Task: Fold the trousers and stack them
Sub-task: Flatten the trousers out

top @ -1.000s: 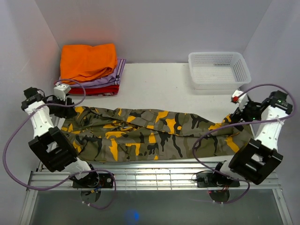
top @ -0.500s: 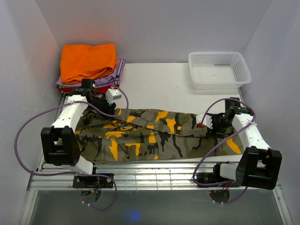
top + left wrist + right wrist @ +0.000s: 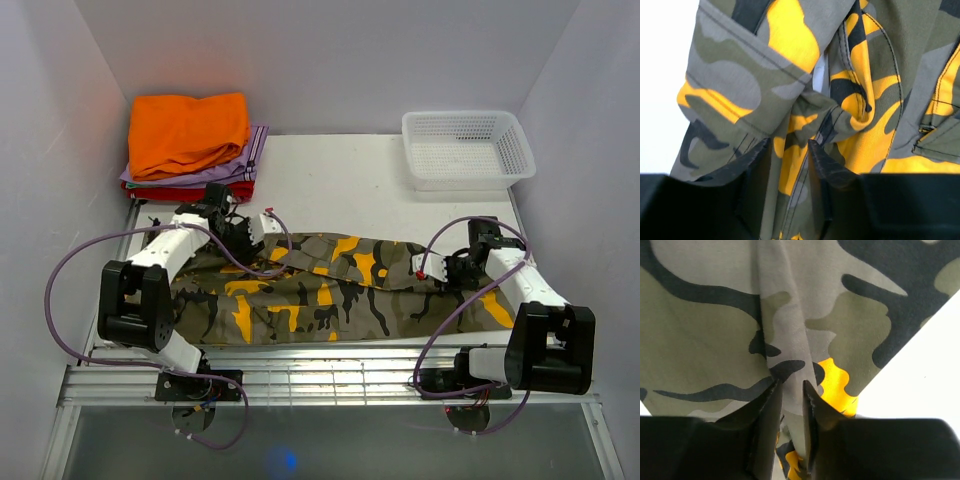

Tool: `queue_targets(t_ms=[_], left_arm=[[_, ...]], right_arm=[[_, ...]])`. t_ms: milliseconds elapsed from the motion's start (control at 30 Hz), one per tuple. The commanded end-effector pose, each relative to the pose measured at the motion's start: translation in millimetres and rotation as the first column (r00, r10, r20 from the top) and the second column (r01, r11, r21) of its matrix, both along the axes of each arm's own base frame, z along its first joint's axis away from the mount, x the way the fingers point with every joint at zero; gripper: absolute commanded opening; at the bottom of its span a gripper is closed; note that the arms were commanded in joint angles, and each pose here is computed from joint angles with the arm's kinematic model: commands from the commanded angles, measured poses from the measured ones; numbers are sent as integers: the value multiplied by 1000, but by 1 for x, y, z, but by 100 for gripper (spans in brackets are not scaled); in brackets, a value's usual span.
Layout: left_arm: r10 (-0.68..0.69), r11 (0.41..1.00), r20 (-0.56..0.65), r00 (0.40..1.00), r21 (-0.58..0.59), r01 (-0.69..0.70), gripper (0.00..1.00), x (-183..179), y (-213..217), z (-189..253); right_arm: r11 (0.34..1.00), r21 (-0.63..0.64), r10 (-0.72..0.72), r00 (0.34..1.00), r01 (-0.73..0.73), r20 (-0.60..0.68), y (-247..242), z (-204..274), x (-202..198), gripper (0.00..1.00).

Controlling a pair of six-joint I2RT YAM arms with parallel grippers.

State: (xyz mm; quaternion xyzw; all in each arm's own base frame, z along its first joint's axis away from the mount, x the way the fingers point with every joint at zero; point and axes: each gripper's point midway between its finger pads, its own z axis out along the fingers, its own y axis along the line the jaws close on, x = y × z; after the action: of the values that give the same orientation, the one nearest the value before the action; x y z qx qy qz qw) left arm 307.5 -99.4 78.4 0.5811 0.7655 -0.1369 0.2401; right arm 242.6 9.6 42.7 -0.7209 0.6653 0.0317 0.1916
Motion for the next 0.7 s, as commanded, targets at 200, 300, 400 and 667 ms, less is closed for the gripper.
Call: queue_targets(t_ms=[200, 300, 400, 667], left_arm=[[-34, 999, 132, 991, 33, 30, 20, 22, -13, -8], [-23, 1000, 151, 988, 22, 20, 11, 24, -15, -3], [-23, 1000, 171, 985, 17, 20, 4, 21, -14, 4], [-38, 999, 236, 971, -25, 45, 31, 11, -18, 21]], right_arm=[[997, 25, -82, 993, 80, 90, 0, 30, 30, 8], [994, 33, -106, 987, 102, 119, -3, 41, 35, 8], [992, 35, -122, 982, 118, 146, -7, 49, 38, 8], [990, 85, -118, 988, 109, 103, 2, 52, 25, 50]])
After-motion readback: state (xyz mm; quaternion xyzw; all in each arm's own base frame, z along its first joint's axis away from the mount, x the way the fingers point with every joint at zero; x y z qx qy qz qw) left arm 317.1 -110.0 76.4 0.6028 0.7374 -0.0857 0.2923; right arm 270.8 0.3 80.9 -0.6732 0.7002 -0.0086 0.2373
